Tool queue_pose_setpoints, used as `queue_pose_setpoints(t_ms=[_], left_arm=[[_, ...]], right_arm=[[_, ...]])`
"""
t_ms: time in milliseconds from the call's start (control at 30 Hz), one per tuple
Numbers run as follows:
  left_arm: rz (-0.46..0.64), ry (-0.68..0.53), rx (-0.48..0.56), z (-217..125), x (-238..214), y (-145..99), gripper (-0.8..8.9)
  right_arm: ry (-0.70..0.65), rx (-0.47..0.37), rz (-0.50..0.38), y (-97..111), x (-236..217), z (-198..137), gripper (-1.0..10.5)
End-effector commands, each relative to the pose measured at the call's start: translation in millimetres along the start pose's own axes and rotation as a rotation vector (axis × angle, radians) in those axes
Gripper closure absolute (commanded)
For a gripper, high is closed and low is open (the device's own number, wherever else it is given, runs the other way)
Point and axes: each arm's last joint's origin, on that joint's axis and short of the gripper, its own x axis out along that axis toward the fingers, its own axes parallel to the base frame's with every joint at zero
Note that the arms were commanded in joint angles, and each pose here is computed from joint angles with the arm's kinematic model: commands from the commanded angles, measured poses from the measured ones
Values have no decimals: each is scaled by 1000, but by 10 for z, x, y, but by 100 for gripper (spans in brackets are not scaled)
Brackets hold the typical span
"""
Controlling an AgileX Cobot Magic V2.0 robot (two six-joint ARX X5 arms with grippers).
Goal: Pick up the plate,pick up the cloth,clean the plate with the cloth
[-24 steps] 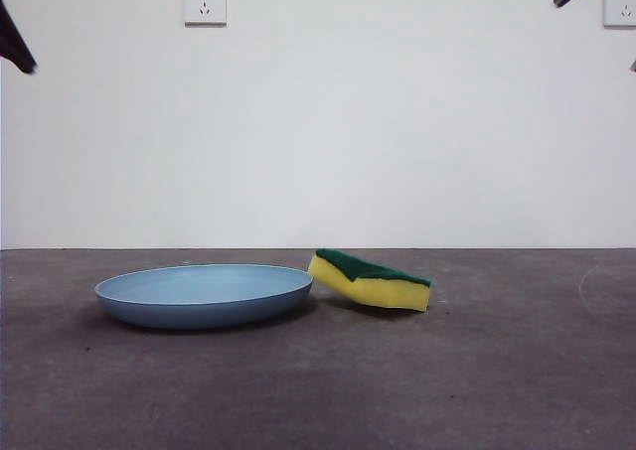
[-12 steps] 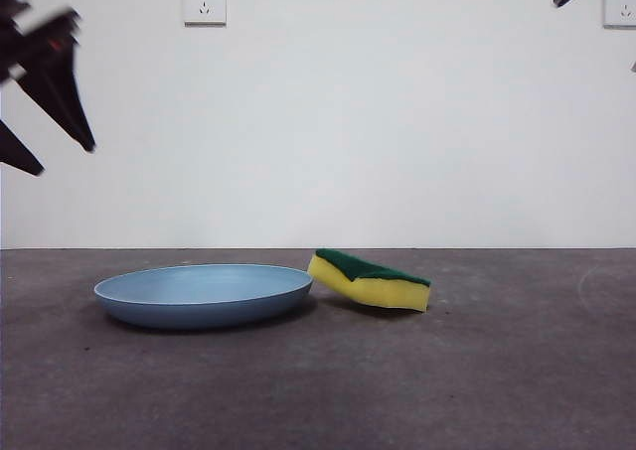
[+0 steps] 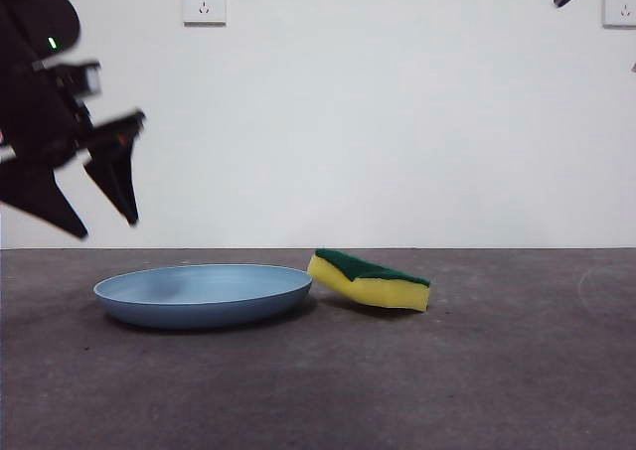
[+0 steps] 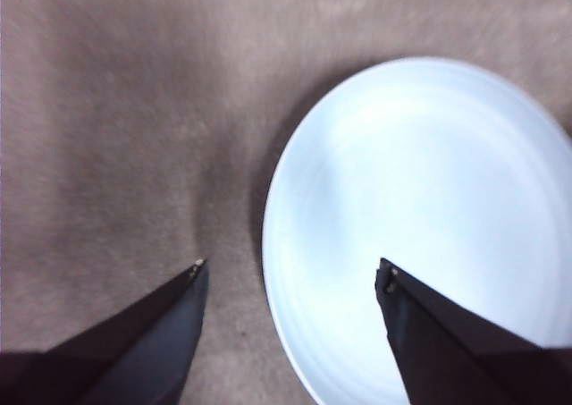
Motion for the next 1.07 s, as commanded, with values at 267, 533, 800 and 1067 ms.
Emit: queue_pose_setpoints(t_ms=[267, 533, 800, 1067], left_arm=[[19, 94, 13, -122, 541, -10, 501], [55, 108, 28, -153, 624, -37, 608], [54, 107, 88, -147, 604, -41, 821], [75, -13, 125, -15, 139, -212, 821]], right_arm=[[-2, 3, 2, 7, -3, 4, 474], [-2, 3, 2, 7, -3, 4, 474], [-5, -16, 7, 22, 9, 11, 476], [-32, -138, 75, 160, 215, 150, 526]])
